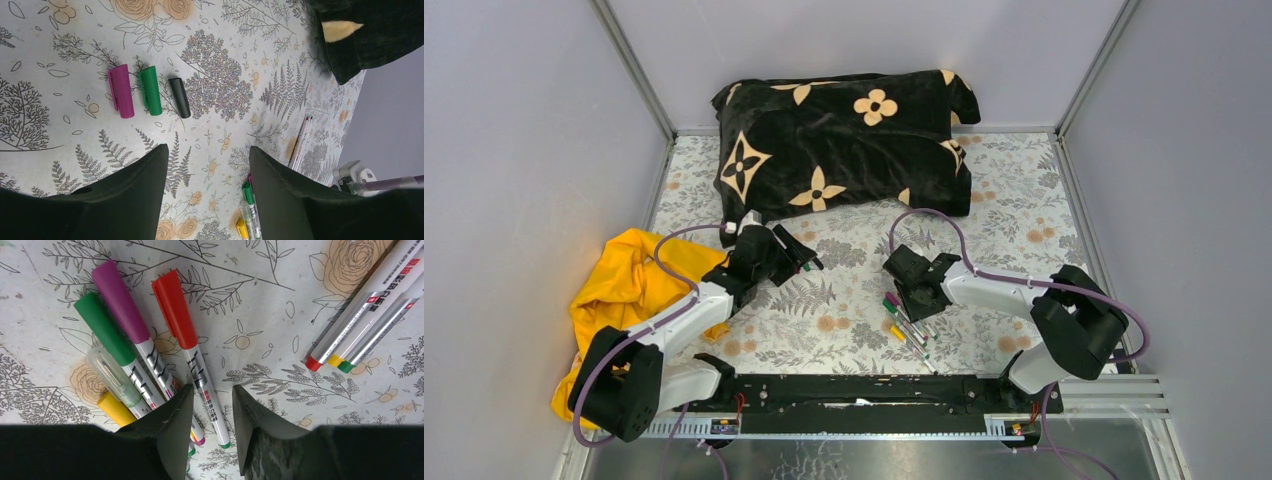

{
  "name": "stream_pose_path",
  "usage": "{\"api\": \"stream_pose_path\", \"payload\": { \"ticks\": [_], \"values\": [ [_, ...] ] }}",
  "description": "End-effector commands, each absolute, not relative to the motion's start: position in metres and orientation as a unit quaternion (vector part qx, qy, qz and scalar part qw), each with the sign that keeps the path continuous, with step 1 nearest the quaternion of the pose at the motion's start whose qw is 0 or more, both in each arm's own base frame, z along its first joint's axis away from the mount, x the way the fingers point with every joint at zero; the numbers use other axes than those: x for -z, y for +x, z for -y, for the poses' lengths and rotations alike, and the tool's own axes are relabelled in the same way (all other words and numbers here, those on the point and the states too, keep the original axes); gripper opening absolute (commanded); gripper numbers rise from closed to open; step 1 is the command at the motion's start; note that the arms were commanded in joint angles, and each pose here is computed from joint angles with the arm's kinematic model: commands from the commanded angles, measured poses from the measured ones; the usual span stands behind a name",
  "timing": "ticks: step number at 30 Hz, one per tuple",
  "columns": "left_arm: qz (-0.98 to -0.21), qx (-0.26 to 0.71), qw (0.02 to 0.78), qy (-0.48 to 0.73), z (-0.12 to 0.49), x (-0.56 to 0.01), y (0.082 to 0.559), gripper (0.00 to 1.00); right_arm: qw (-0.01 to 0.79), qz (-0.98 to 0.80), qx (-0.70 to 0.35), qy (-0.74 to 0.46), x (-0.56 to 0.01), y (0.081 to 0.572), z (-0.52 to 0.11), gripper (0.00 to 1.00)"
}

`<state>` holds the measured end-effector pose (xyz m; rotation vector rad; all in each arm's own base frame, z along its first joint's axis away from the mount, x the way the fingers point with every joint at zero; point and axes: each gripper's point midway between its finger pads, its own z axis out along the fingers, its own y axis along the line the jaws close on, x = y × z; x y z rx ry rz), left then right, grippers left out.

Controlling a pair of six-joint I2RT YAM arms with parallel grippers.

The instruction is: Open the pen caps

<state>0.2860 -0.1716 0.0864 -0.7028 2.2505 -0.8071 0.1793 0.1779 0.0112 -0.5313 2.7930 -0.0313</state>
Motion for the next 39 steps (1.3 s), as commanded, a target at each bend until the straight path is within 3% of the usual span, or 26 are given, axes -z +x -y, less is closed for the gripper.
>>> {"api": "stream_pose_path", "payload": {
  "ticks": [1, 6, 12, 15, 27, 39],
  "values": [
    [-0.846, 0.318, 0.337, -0.264, 0.173, -0.093, 0.289, 0.67, 0.15, -0.972, 0.01, -0.18, -0.008, 0.182, -0.178, 0.41],
    [-0.845, 0.321, 0.335, -0.267, 0.174, -0.092, 0.289, 0.66, 0.138, -0.975, 0.003, -0.175, -0.003, 0.178, -0.181, 0.37],
    [-0.843, 0.326, 0.335, -0.265, 0.175, -0.094, 0.289, 0.66, 0.128, -0.978, -0.01, -0.162, 0.002, 0.171, -0.182, 0.15],
    [-0.843, 0.331, 0.334, -0.26, 0.178, -0.096, 0.289, 0.66, 0.136, -0.979, -0.012, -0.154, -0.001, 0.171, -0.182, 0.12],
    [-0.829, 0.407, 0.328, -0.2, 0.206, -0.122, 0.286, 0.66, 0.205, -0.965, -0.041, -0.159, -0.067, 0.198, -0.199, 0.09],
    [-0.807, 0.492, 0.299, -0.127, 0.261, -0.144, 0.27, 0.65, 0.221, -0.948, -0.151, -0.169, -0.104, 0.206, -0.25, 0.08]
  ]
}}
